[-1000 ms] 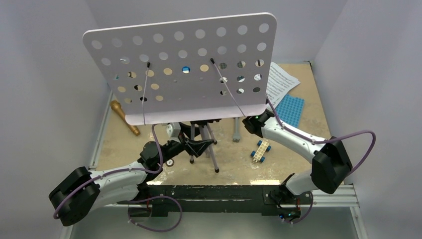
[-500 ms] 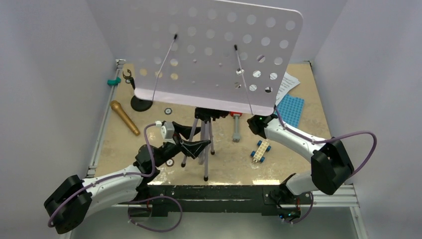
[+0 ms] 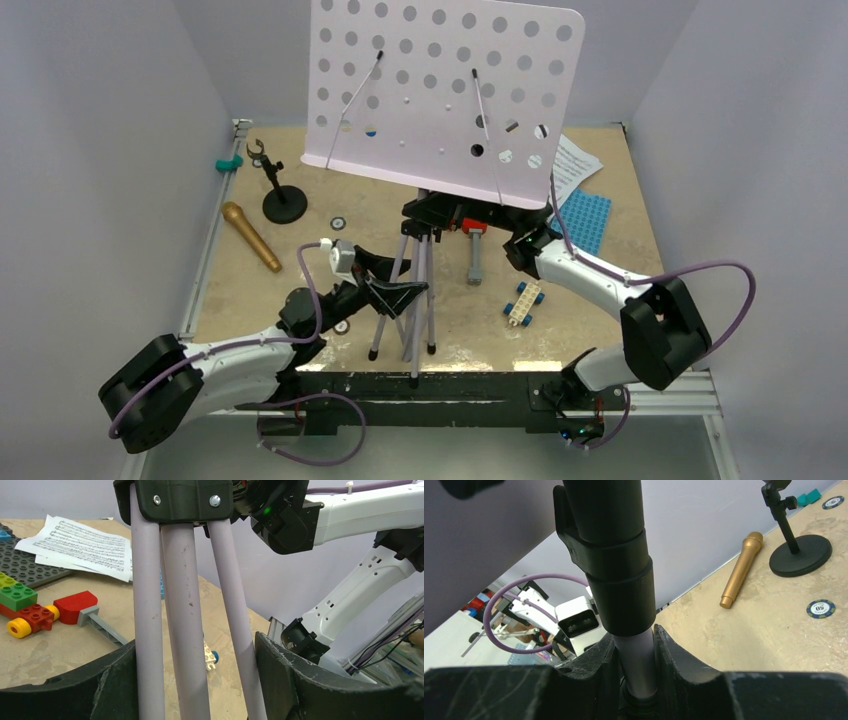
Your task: Pack up the instrument practice props
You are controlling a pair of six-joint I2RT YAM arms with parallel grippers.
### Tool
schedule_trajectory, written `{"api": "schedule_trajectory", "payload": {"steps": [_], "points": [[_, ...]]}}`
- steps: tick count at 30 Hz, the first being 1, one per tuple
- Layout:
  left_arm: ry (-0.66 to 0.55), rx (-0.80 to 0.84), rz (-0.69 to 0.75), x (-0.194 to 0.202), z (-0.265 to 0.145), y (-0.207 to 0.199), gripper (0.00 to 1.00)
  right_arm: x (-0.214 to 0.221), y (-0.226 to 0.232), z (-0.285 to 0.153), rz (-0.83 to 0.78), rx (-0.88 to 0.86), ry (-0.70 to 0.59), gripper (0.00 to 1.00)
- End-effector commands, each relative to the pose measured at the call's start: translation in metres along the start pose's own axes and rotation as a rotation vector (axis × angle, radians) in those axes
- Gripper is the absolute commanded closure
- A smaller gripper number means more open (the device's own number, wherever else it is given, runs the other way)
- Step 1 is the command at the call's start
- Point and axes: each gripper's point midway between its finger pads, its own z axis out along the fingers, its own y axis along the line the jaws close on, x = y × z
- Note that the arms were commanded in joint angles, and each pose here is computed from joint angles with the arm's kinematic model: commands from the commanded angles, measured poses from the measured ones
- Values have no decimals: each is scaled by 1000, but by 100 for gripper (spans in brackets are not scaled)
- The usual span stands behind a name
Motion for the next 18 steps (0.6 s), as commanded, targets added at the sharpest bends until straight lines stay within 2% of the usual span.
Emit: {"api": "schedule_trajectory", "payload": {"steps": [1, 5, 18], "points": [[7, -51, -26, 7, -3, 12, 24, -59, 96, -6, -90, -250, -178, 100], [-11, -56, -82, 5, -6, 10, 24, -62, 79, -8, -17, -236, -186, 100], [31, -116, -137, 23, -9, 24, 39, -44, 9, -3, 189, -167, -142, 100]]}}
